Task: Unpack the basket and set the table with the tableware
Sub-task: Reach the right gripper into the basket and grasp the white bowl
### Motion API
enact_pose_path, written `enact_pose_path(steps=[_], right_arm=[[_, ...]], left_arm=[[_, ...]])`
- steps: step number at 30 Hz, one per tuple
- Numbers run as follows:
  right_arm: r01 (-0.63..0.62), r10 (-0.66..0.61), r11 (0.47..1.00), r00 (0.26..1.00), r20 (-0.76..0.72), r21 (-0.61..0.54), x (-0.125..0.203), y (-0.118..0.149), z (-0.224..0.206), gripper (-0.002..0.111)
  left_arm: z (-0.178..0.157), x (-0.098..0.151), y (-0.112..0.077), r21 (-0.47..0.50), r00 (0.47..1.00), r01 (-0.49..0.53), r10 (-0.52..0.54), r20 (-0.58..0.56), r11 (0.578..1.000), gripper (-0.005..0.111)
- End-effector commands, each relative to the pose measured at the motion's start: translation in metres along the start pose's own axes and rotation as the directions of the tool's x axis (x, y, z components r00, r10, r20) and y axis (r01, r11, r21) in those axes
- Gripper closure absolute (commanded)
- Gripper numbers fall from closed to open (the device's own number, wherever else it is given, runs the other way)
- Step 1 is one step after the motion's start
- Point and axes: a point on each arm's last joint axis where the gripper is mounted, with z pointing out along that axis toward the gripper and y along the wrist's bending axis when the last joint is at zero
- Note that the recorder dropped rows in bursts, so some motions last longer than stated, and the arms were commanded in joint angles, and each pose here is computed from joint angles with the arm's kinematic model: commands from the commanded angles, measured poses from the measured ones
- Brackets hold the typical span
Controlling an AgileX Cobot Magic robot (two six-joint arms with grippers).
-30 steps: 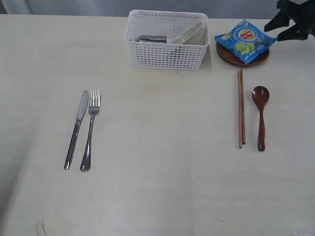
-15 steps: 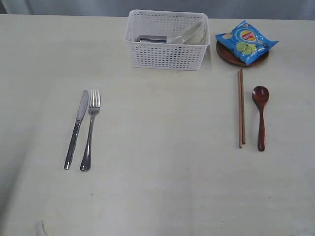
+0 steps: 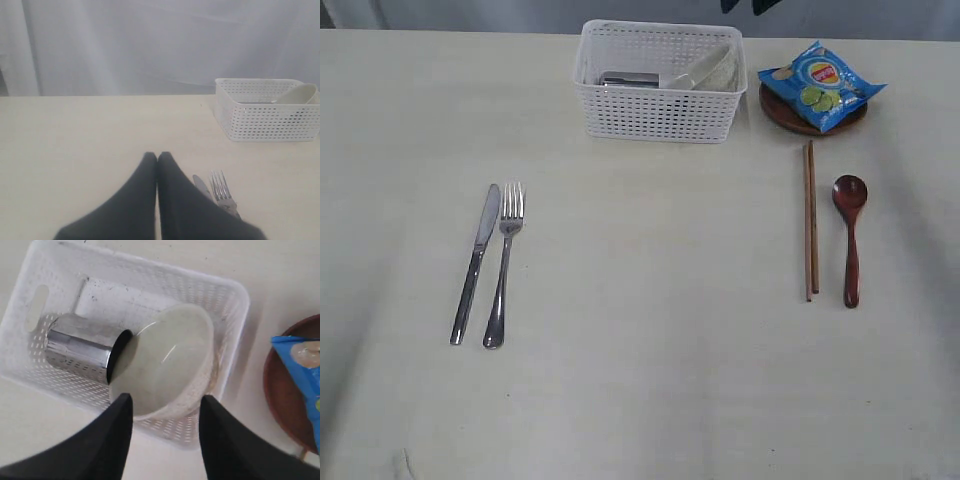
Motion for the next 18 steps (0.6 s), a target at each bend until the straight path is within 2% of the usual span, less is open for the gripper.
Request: enact_pose_path(steps=[1, 6, 11, 18], right_arm=[[-0.014, 0.015, 0.999, 1.000, -0.028, 0.034, 0.004, 0.017, 0.020, 0.067], [-0.124, 0.128, 0.989, 0.991, -0.039, 0.083, 0.006, 0.015, 0.033, 0.067], [-0.148, 0.154, 0.980, 0.987, -0.040, 0.134, 0.007, 0.007, 0.039, 0.067], [-0.181, 0.190, 0.974, 0.980, -0.054, 0.139, 0.009, 0.004, 0.060, 0.067]], left_arm=[[0.000, 0.000, 0.000, 0.002, 1.000, 0.004, -0.004, 0.007, 1.000, 0.107], [0.000, 0.000, 0.000, 0.002, 1.000, 0.004, -0.004, 0.007, 1.000, 0.107], [0.000, 0.000, 0.000, 0.002, 1.000, 0.004, -0.004, 0.007, 1.000, 0.107], [0.000, 0.000, 0.000, 0.002, 1.000, 0.004, -0.004, 0.007, 1.000, 0.107]])
